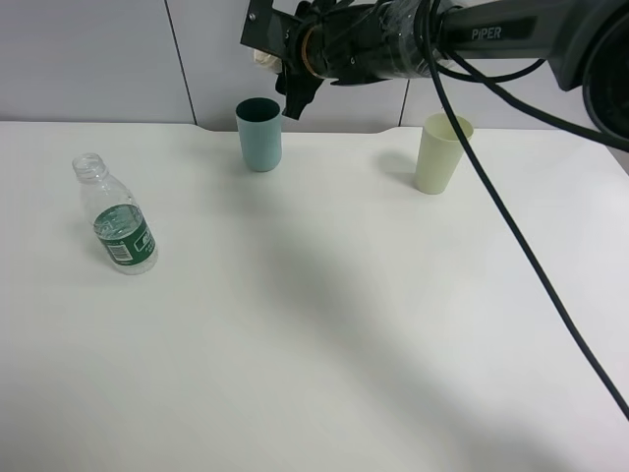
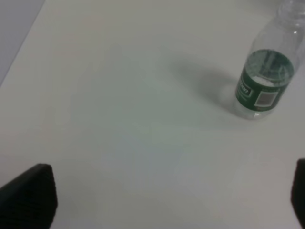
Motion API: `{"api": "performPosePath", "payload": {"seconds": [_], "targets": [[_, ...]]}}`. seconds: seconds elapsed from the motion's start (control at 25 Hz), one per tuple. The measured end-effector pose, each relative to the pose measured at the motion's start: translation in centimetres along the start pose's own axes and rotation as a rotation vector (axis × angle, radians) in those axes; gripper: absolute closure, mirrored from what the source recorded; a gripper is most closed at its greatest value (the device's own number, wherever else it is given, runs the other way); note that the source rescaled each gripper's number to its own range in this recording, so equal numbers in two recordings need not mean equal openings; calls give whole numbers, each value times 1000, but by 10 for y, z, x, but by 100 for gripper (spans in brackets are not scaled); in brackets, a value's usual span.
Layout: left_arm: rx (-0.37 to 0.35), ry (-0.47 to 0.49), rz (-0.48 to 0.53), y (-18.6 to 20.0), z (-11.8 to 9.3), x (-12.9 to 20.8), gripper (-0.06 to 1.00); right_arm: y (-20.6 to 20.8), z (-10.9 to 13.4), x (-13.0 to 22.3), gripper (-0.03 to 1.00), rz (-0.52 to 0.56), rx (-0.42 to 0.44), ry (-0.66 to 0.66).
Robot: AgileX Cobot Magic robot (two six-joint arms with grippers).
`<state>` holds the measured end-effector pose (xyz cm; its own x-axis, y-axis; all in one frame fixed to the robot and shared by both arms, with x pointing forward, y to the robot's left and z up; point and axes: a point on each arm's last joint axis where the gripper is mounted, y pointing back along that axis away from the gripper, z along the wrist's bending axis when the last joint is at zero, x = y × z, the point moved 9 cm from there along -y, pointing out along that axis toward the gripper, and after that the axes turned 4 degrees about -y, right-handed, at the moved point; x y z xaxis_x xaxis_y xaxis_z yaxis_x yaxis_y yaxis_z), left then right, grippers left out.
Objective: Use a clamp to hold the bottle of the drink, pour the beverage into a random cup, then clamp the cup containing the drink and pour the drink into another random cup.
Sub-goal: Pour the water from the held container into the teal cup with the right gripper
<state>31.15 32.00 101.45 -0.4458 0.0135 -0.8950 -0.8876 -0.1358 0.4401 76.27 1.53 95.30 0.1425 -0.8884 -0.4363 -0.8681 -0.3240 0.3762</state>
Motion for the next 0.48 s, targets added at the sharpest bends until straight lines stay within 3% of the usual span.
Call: {"api": "performPosePath", "payload": {"seconds": [0.48], "targets": [[0, 0, 0, 0, 0, 0, -6, 0, -5, 2, 94, 9, 29, 84]]}}
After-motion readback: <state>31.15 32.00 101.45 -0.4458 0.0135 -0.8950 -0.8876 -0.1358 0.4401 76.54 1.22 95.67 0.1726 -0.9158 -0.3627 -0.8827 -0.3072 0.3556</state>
